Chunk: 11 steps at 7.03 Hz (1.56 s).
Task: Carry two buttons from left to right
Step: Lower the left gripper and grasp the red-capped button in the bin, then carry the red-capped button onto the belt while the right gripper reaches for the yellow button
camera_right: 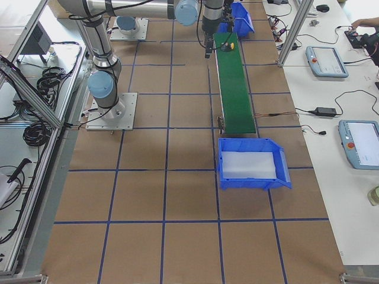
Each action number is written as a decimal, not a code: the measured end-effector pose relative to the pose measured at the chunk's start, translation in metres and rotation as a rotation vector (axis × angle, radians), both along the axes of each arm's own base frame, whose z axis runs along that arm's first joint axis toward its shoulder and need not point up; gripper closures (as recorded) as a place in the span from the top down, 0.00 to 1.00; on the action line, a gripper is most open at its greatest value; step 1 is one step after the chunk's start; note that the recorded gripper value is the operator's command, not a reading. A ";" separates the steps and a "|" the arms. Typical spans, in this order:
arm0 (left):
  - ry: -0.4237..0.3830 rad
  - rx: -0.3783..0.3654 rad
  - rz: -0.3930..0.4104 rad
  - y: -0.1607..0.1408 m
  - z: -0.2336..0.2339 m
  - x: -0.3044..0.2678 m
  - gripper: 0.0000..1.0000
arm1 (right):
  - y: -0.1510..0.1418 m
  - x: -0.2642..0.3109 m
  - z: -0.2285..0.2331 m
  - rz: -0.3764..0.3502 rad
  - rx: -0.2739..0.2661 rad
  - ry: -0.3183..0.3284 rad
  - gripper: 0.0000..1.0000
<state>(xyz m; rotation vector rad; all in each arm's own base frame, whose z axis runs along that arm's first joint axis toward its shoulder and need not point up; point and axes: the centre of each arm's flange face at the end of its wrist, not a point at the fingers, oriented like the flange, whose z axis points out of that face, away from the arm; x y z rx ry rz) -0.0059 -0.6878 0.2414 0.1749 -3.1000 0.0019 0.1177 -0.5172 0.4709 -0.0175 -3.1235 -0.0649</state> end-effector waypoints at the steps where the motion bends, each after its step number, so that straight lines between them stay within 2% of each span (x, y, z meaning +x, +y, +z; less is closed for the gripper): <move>1: -0.001 0.001 0.000 -0.001 -0.008 0.001 0.70 | 0.000 0.000 0.000 0.000 0.000 0.000 1.00; 7: -0.008 0.001 -0.005 -0.004 -0.017 0.003 0.70 | 0.002 0.000 -0.005 0.000 0.009 -0.002 1.00; 11: -0.042 -0.001 -0.010 -0.006 -0.013 0.007 0.69 | 0.012 0.001 -0.006 -0.006 0.006 -0.014 1.00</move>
